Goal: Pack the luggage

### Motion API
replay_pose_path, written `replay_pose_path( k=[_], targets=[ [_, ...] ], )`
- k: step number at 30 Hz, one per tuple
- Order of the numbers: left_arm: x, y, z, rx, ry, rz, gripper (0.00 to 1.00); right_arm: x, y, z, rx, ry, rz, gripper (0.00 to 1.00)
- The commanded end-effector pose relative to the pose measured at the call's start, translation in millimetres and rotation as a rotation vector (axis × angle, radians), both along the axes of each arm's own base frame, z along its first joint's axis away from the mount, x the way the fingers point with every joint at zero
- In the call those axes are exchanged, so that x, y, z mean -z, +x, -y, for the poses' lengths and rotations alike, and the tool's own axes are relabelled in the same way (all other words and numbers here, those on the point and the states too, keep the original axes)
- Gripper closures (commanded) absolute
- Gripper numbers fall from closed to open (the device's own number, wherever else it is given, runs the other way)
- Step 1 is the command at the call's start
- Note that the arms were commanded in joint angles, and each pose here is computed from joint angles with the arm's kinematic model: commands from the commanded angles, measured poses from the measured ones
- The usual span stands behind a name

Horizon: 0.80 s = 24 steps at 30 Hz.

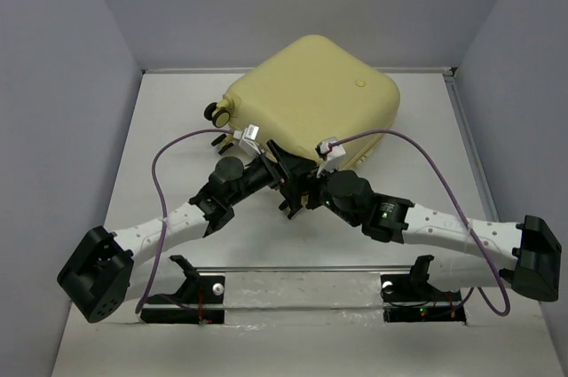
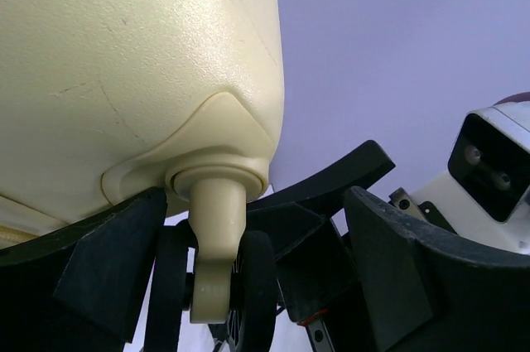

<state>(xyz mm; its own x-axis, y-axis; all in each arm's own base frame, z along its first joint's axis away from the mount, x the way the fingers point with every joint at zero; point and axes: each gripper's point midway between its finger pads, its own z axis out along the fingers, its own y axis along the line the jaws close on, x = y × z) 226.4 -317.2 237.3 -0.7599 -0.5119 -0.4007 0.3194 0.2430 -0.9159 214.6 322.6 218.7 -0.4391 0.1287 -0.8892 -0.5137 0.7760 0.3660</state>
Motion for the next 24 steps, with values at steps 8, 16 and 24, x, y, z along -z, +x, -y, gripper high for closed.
replay_pose_path(
  k=[8, 16, 24],
  targets=[
    [-11, -10, -25, -0.050, 0.057, 0.111, 0.01, -47, 32, 34, 0.269, 0.135, 0.105, 0.93],
    [69, -2, -89, -0.305, 0.405, 0.160, 0.27, -55, 21, 35, 0.177, 0.046, 0.127, 0.93],
    [102, -28, -23, -0.194, 0.547, 0.248, 0.49, -69, 16, 14, 0.082, 0.045, 0.127, 0.93]
  ],
)
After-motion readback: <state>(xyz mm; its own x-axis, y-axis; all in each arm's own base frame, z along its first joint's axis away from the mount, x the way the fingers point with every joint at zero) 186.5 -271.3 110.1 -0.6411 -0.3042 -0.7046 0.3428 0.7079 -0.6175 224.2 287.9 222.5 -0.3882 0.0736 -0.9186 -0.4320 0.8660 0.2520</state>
